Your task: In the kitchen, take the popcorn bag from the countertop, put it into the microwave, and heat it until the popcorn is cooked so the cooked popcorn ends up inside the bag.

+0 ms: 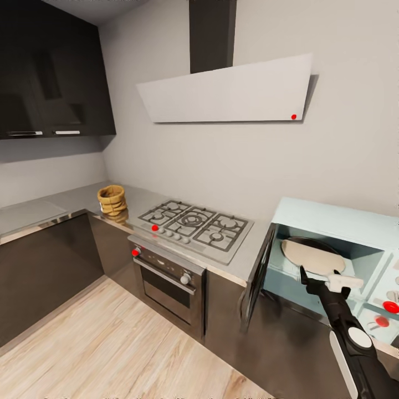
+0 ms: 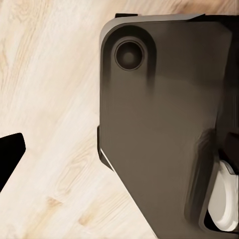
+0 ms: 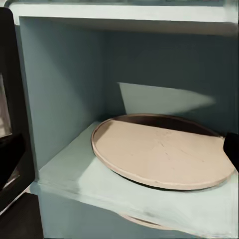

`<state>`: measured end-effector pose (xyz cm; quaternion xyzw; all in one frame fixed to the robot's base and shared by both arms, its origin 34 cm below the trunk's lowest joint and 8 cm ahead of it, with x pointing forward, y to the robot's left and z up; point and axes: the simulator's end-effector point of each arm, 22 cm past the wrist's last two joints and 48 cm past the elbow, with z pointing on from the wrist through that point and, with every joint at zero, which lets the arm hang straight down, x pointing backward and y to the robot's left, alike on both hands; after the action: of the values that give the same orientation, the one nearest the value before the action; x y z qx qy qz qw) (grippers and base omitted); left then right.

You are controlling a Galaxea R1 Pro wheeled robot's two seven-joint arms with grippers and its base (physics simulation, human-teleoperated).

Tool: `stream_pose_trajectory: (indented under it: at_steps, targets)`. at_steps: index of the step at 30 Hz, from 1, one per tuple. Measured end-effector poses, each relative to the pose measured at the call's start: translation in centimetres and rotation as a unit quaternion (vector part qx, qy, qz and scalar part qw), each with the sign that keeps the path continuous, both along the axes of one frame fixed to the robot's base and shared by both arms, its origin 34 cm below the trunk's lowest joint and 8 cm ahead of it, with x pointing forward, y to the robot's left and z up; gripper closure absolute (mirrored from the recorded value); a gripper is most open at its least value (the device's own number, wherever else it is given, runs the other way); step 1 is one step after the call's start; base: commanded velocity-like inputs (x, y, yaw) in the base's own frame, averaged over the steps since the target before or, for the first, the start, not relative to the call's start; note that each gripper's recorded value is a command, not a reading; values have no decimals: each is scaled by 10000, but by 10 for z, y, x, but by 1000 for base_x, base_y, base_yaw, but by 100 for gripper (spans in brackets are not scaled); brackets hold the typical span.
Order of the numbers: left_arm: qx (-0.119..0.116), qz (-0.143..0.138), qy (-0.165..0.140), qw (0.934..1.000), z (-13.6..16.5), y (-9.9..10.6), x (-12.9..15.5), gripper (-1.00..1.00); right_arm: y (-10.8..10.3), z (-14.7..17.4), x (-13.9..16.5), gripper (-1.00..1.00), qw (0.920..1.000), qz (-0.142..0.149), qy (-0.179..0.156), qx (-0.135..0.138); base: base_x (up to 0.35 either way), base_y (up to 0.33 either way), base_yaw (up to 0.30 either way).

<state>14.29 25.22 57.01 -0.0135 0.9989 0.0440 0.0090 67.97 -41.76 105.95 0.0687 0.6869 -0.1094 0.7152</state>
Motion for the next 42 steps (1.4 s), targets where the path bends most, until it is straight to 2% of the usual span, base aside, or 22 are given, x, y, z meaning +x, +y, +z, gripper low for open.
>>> stream_pose_trajectory:
  at_steps: [13,17,22,25,27,28,29,31,33,34,36,37,38,39,42]
  targets:
    - [-34,8,12,10000,0,-5,0,-100,-1,-2,0,-100,10000,-68,11,-7,-323,0,0]
    - [-27,9,11,10000,0,-4,0,-100,16,-35,3,-100,9993,110,361,23,-341,1,0]
    - [-16,14,8,10000,0,-3,0,-100,24,-87,-1,-100,9959,200,879,110,-304,104,0]
    - [-15,14,6,10000,0,-3,0,-100,36,-148,-15,-100,9893,309,1417,179,-253,187,0]
    - [-7,14,5,10000,0,-1,0,-100,39,-228,-51,-100,9774,307,2071,303,-244,199,0]
    - [16,14,5,10000,0,2,0,-100,40,-255,-68,-100,9721,299,2300,347,-208,201,0]
    - [56,12,4,10000,0,9,0,-100,42,-289,-93,-100,9628,283,2656,416,-164,201,0]
    - [81,10,3,10000,0,12,0,-100,45,-331,-130,-100,9464,245,3176,525,-64,193,0]
    - [97,11,1,10000,0,15,0,-100,50,-376,-181,-100,9215,196,3824,656,56,197,0]
    - [103,13,1,9999,0,16,0,-100,53,-398,-212,-100,9055,169,4178,727,108,202,0]
    - [107,15,0,9999,0,17,0,-100,62,-437,-287,-100,8636,99,4961,888,148,204,0]
    - [108,15,0,9999,0,17,0,-100,64,-444,-303,-100,8544,90,5114,916,154,190,0]
    - [108,16,0,9999,0,17,0,-100,66,-449,-317,-100,8457,81,5252,945,87,106,0]
    - [108,16,0,9999,0,17,0,-100,69,-452,-324,-100,8406,82,5329,970,55,68,0]
    - [107,16,0,9999,0,17,0,-100,78,-456,-332,-100,8339,99,5422,1025,20,24,107]
